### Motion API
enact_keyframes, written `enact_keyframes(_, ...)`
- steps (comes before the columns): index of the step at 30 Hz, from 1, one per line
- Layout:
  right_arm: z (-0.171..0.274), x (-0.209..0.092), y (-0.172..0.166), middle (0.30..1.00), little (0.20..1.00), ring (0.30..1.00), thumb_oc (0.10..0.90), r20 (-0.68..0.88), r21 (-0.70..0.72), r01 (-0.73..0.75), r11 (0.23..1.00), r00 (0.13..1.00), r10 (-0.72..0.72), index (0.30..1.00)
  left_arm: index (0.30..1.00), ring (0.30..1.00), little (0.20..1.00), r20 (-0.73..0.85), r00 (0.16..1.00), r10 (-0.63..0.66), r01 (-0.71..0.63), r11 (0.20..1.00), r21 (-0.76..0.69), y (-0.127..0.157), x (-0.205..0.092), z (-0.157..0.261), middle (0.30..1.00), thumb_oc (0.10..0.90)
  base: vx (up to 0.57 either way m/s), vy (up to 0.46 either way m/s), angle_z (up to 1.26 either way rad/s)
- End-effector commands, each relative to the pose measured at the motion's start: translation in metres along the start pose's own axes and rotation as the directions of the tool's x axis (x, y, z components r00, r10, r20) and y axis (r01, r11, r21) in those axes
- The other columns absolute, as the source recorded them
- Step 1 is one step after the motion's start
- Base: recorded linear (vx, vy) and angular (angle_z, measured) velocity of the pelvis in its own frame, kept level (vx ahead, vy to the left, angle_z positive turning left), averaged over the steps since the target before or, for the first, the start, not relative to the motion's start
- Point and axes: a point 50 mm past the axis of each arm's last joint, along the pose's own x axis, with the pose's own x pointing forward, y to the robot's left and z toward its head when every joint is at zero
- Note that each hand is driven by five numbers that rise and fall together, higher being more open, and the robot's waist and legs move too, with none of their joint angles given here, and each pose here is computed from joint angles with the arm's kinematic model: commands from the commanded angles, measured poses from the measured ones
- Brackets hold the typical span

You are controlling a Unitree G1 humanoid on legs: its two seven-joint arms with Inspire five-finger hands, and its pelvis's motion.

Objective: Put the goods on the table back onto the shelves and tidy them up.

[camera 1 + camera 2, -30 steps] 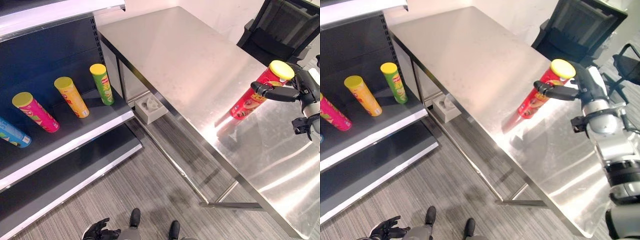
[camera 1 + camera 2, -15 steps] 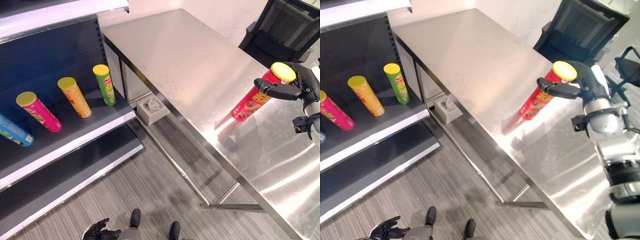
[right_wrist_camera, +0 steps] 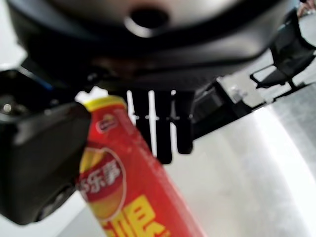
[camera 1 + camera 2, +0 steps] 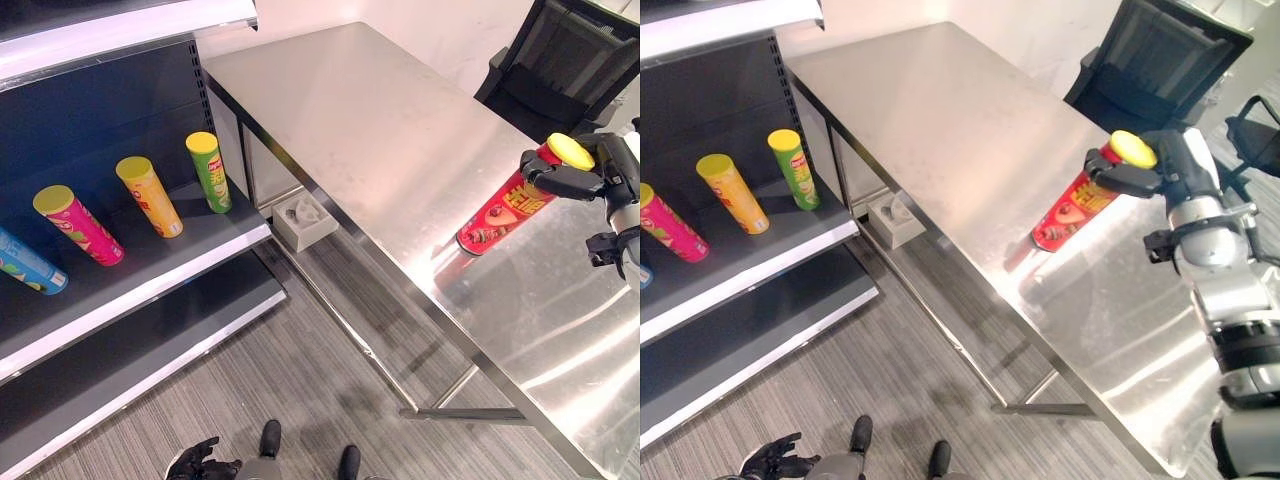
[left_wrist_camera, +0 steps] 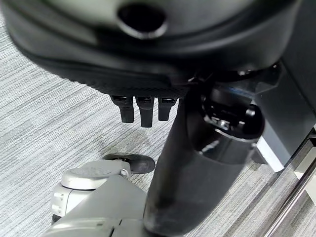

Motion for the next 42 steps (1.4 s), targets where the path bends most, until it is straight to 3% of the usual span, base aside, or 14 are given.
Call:
enact_keyframes(1, 0.050, -0.003, -0.035, 0.300, 0.300, 0.300, 0.400, 0.241, 0.091, 0.205, 0.975, 0.945, -0.221, 0.300, 0.900, 0.900, 0.900, -0.005, 1.000, 0.008, -0.008, 0.999, 0.035, 0.007, -0.004, -0.006, 0.900, 0.800, 0.00, 0.000, 0.00)
enact_keyframes(7, 0.066, -0.022, -0.027, 0.300, 0.300, 0.300, 0.400, 0.363, 0.249, 0.208, 0.946, 0.886, -0.290, 0.300, 0.900, 0.900, 0.900, 0.002, 1.000, 0.021, -0.021, 1.000, 0.013, 0.008, -0.004, -0.004, 0.900, 0.800, -0.02, -0.043, 0.00)
enact_keyframes(15, 0.119, -0.058, -0.002, 0.300, 0.300, 0.300, 0.400, 0.623, 0.417, 0.035, 0.908, 0.717, -0.314, 0.300, 0.900, 0.900, 0.900, -0.003, 0.999, 0.034, -0.034, 0.998, -0.049, 0.009, -0.007, -0.011, 0.900, 0.800, -0.11, -0.142, 0.24)
enact_keyframes(20, 0.139, -0.070, 0.004, 0.300, 0.300, 0.300, 0.400, 0.708, 0.378, -0.008, 0.926, 0.646, -0.284, 0.300, 0.900, 0.900, 0.900, 0.014, 0.998, 0.053, -0.052, 0.995, -0.090, 0.008, -0.004, -0.005, 0.900, 0.800, -0.25, -0.124, 0.94)
enact_keyframes(29, 0.142, -0.072, 0.030, 0.300, 0.300, 0.300, 0.400, 0.728, 0.328, -0.080, 0.941, 0.656, -0.198, 0.300, 0.900, 0.900, 0.900, -0.019, 0.996, 0.085, -0.087, 0.984, -0.153, 0.009, -0.009, -0.021, 0.900, 0.800, -0.15, 0.125, 0.61)
enact_keyframes(37, 0.128, -0.087, 0.052, 0.300, 0.300, 0.300, 0.400, 0.701, 0.352, -0.144, 0.925, 0.695, -0.158, 0.300, 0.900, 0.900, 0.900, -0.007, 0.997, 0.071, -0.071, 0.996, -0.060, 0.007, -0.008, -0.017, 0.900, 0.800, -0.08, 0.481, 0.67)
enact_keyframes(42, 0.119, -0.090, 0.063, 0.300, 0.300, 0.300, 0.400, 0.670, 0.318, -0.104, 0.942, 0.728, -0.146, 0.300, 0.900, 0.900, 0.900, 0.030, 0.996, 0.083, -0.083, 0.997, 0.008, 0.014, -0.007, -0.007, 0.900, 0.800, -0.07, 0.388, 0.27)
